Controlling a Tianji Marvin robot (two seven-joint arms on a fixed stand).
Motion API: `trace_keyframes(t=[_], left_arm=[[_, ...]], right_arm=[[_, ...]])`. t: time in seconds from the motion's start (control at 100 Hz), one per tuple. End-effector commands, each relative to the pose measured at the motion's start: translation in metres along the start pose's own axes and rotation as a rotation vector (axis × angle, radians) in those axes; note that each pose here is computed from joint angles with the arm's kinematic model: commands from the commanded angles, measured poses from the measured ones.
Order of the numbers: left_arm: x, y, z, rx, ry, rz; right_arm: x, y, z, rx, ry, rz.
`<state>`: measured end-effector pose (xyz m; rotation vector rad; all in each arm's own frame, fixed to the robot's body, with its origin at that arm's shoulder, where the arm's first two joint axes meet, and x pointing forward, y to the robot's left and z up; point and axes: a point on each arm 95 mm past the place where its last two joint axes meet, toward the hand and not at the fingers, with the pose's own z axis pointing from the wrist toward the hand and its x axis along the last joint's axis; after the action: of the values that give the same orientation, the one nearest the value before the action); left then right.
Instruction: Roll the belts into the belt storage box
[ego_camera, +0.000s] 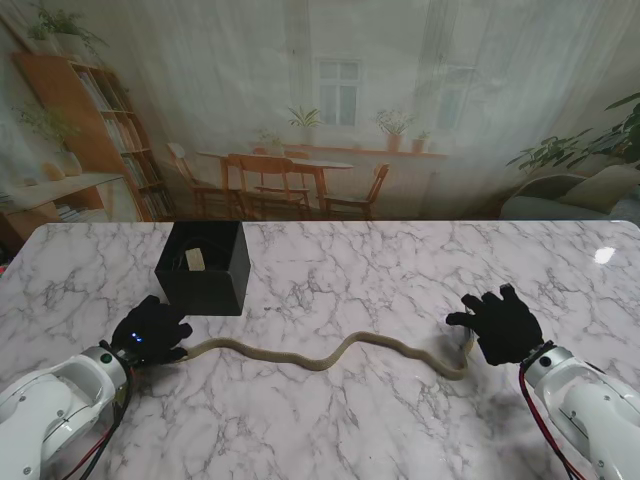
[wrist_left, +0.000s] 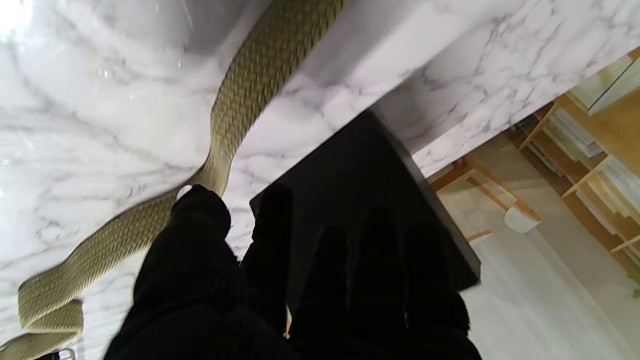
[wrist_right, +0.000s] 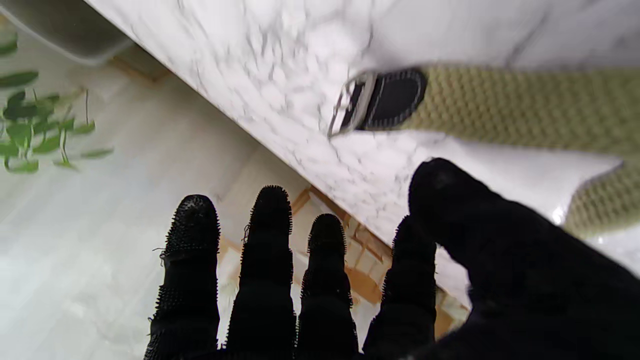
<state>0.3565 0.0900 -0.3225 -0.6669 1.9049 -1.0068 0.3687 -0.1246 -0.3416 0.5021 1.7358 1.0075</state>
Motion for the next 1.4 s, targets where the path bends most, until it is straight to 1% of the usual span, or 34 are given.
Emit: trace_keyframes(t=[0.0,0.14,0.27,0.37,0.54,0.75,0.85,0.94,1.06,1.12,1.16,1.22,1.27,1.39], left_arm=[[0.003,-0.014,0.002,0.035,0.011,0.023],[0.006,-0.029,0.007,0.081,0.043,0.015],[0.01,-0.036,0.012,0.101,0.07,0.008],[0.012,-0.038,0.014,0.107,0.081,0.005],[0.013,-0.037,0.014,0.113,0.086,0.001],[0.014,-0.037,0.013,0.119,0.089,0.002],[0.014,-0.037,0.013,0.123,0.092,0.001],[0.014,-0.038,0.013,0.128,0.095,0.001],[0.014,-0.039,0.013,0.131,0.1,0.003],[0.014,-0.039,0.013,0.132,0.102,0.003],[0.014,-0.039,0.014,0.131,0.103,0.002],[0.015,-0.039,0.015,0.129,0.106,-0.001],[0.016,-0.04,0.017,0.124,0.109,-0.003],[0.018,-0.041,0.021,0.12,0.117,-0.01]], right_arm=[[0.001,-0.008,0.002,0.027,0.01,-0.035],[0.003,-0.019,0.008,0.066,0.023,-0.037],[0.006,-0.027,0.014,0.075,0.034,-0.033],[0.008,-0.031,0.017,0.063,0.042,-0.019],[0.009,-0.034,0.02,0.027,0.027,0.035],[0.011,-0.037,0.02,0.025,0.009,0.077],[0.012,-0.038,0.02,0.038,-0.012,0.124],[0.016,-0.04,0.02,0.055,-0.05,0.179],[0.029,-0.039,0.017,0.094,-0.107,0.279],[0.036,-0.036,0.015,0.11,-0.119,0.326],[0.04,-0.034,0.014,0.114,-0.118,0.334],[0.042,-0.032,0.012,0.11,-0.114,0.318],[0.043,-0.028,0.012,0.112,-0.129,0.313],[0.048,-0.019,0.015,0.14,-0.169,0.41]])
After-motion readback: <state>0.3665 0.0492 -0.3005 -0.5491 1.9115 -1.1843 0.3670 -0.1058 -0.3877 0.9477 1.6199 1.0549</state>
